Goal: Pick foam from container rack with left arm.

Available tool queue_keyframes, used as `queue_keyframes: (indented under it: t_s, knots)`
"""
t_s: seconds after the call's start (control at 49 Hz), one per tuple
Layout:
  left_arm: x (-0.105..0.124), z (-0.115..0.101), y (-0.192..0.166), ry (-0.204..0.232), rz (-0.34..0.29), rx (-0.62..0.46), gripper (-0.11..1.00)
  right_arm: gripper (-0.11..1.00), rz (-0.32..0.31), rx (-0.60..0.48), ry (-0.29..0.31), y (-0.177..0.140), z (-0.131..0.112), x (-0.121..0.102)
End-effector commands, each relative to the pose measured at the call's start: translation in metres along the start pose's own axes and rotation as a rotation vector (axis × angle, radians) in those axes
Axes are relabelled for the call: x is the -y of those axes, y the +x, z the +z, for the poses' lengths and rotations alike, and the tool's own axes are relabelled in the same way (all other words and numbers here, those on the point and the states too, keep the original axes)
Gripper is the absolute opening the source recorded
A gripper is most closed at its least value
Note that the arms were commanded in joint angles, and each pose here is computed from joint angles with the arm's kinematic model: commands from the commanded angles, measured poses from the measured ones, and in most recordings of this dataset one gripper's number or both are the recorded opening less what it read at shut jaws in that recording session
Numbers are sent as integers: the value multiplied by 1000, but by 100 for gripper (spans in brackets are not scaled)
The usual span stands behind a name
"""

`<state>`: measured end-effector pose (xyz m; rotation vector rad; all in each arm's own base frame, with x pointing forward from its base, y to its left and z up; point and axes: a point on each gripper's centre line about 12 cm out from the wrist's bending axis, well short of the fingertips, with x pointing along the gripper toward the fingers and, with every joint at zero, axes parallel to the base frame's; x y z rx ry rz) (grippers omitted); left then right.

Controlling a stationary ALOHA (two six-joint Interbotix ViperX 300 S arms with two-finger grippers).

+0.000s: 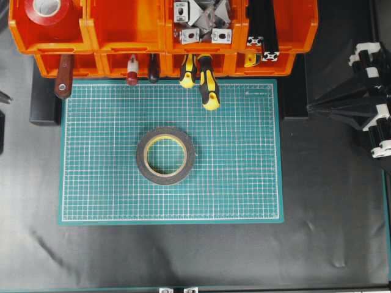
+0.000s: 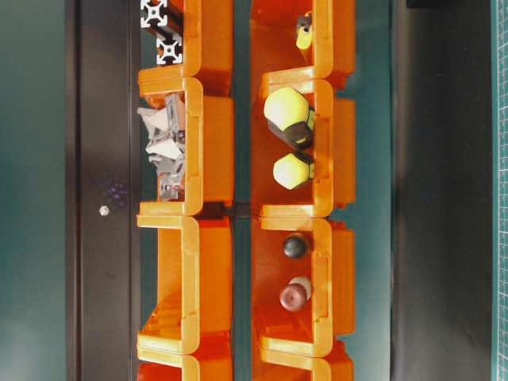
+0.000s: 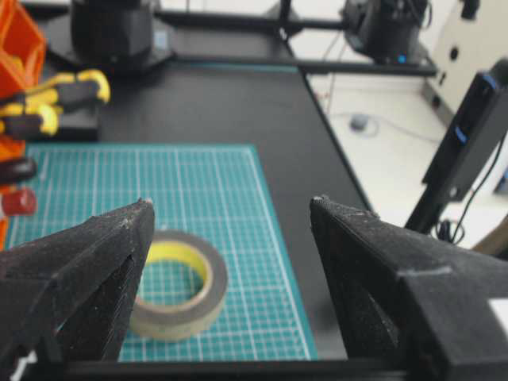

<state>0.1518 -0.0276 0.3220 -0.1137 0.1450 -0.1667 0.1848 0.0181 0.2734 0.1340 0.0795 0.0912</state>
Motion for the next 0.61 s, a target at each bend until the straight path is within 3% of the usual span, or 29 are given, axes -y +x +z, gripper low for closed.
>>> queue_keyframes:
  t_s: [0.0, 0.143, 0.285, 0.408, 0.591]
  knots:
    - [0, 1, 1, 5, -2, 12, 76, -1, 1, 8, -8, 2, 4, -1]
    - [-1, 1, 2, 4, 1, 34, 76, -1, 2, -16, -34, 1, -2, 0]
    - [-1, 7, 0, 17, 2, 79, 76, -1, 0, -71, -118, 3, -13, 1]
    - [0, 9, 1, 46, -2, 105, 76, -1, 3, -37, -175, 2, -7, 0]
    - [-1, 9, 1, 72, -1, 106, 76, -1, 5, 1, -181, 0, -1, -1]
